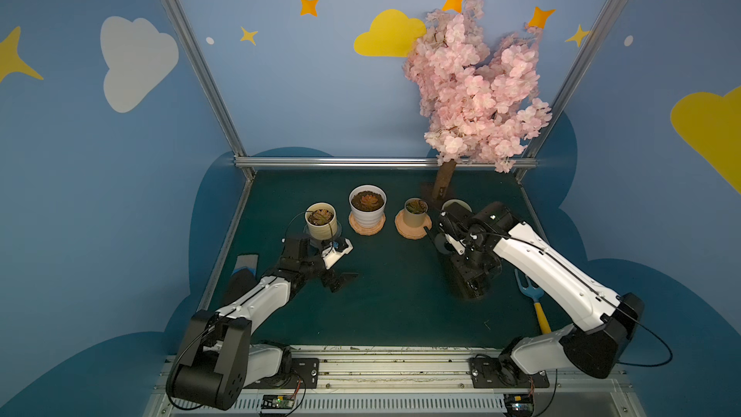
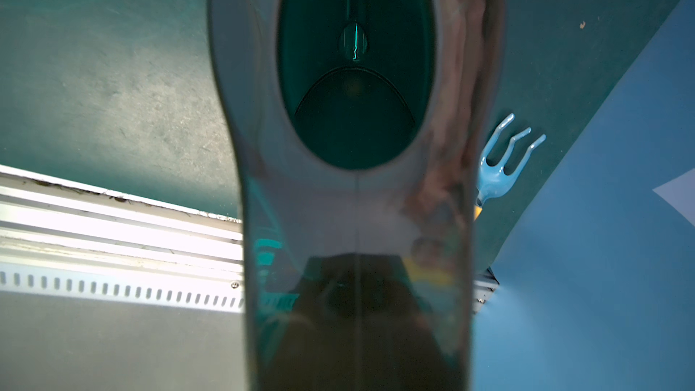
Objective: Water the succulent around the soil edge
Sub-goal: Water the soil of the potted plant with water.
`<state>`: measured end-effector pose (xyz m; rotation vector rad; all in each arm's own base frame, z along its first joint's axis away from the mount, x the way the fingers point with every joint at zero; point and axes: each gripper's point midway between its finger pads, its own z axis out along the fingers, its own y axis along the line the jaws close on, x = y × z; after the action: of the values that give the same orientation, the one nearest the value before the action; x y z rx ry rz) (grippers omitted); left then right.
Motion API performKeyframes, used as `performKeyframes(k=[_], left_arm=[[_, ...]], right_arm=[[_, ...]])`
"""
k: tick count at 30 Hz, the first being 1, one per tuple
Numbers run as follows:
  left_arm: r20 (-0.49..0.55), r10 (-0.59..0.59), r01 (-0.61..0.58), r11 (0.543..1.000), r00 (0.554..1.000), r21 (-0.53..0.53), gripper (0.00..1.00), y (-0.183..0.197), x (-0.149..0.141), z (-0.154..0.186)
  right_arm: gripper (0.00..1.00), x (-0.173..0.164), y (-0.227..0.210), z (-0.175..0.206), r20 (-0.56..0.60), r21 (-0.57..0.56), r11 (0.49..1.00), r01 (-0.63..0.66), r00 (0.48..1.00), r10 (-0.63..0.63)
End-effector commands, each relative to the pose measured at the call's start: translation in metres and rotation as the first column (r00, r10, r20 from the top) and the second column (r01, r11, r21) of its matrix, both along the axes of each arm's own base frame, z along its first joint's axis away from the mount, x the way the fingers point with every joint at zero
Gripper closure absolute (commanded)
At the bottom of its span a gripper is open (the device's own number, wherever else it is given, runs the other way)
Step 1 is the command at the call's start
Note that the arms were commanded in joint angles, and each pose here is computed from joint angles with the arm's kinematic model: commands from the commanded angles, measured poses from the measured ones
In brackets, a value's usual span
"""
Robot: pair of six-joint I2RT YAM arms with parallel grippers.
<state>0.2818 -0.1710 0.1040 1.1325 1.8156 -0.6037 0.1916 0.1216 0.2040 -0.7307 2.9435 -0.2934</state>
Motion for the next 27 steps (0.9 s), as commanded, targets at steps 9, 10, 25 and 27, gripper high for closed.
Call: performKeyframes(k=[9,10,25,27], left_arm=[[0.016,-0.011,0.011,1.000,1.000,-0.003,0.00,-0.001,-0.003,0.001],[0.015,-0.012,0.012,1.000,1.000,-0.004,0.00,-0.001,-0.003,0.002],[0.013,-0.011,0.011,1.000,1.000,-0.008,0.00,-0.001,-0.004,0.002],[0.011,-0.014,0.014,1.000,1.000,-0.009,0.00,-0.002,-0.004,0.002]], right_arm=[[1.00,0.012,0.004,0.002,0.109,0.072,0.997,0.024,0.994,-0.032],[1.00,0.013,0.004,0.002,0.116,0.077,0.997,0.024,0.993,-0.033],[1.00,0.016,0.009,0.009,0.293,0.244,0.970,-0.021,0.955,-0.053],[1.00,0.015,0.005,0.019,0.343,0.277,0.960,-0.027,0.936,-0.072]])
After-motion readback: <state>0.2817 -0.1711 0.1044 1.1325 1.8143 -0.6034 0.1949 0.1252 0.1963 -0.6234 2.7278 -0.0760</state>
